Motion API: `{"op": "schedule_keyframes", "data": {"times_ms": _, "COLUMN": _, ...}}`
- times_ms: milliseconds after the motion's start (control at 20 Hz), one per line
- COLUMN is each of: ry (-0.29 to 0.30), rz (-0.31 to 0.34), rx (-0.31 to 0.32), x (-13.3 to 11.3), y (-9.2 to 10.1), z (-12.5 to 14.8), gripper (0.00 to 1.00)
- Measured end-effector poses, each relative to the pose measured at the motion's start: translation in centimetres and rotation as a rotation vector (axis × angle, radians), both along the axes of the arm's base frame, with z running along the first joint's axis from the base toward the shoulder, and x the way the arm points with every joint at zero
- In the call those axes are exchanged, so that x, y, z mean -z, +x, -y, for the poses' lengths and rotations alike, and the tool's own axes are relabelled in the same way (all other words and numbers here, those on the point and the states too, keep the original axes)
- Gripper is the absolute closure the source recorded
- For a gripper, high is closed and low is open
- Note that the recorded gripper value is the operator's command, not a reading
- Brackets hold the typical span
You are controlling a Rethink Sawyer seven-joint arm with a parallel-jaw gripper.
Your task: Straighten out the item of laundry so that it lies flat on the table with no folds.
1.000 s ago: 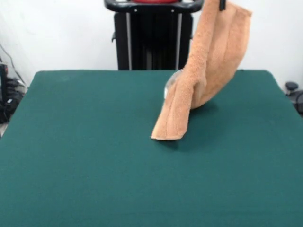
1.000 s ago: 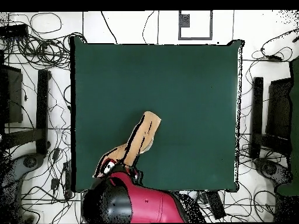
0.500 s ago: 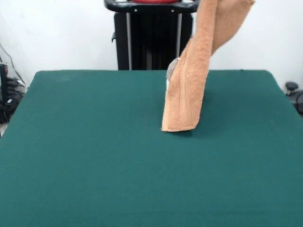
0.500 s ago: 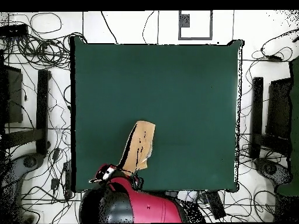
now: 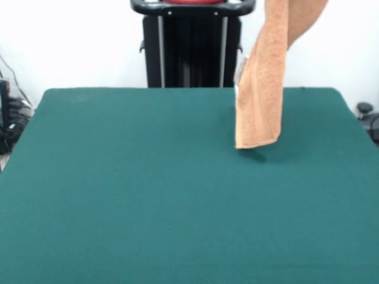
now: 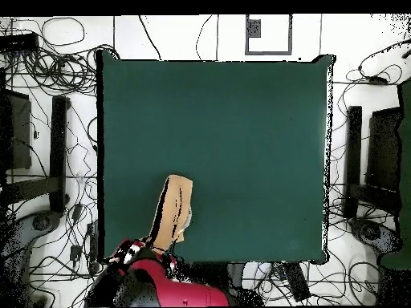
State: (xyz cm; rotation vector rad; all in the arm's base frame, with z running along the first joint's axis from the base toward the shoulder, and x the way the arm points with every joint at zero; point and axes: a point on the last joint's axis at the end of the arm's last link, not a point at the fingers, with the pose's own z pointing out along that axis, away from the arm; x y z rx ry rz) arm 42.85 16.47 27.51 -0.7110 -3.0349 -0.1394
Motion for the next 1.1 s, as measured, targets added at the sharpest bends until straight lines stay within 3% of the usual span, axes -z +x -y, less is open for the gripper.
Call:
{"op": "schedule_keyframes", "data": {"times_ms": 400, "ry": 0.027, "rz": -0.016, "rx": 0.035, "x": 0.3, "y": 0.5, "z": -0.3, "gripper": 1.00}}
{"op": "schedule_keyframes", "data": {"times_ms": 1100, "ry": 0.049, "rz": -0.051, "rx": 0.179, "x": 7.3, "y": 4.8, "z": 2.4, "gripper": 1.00}}
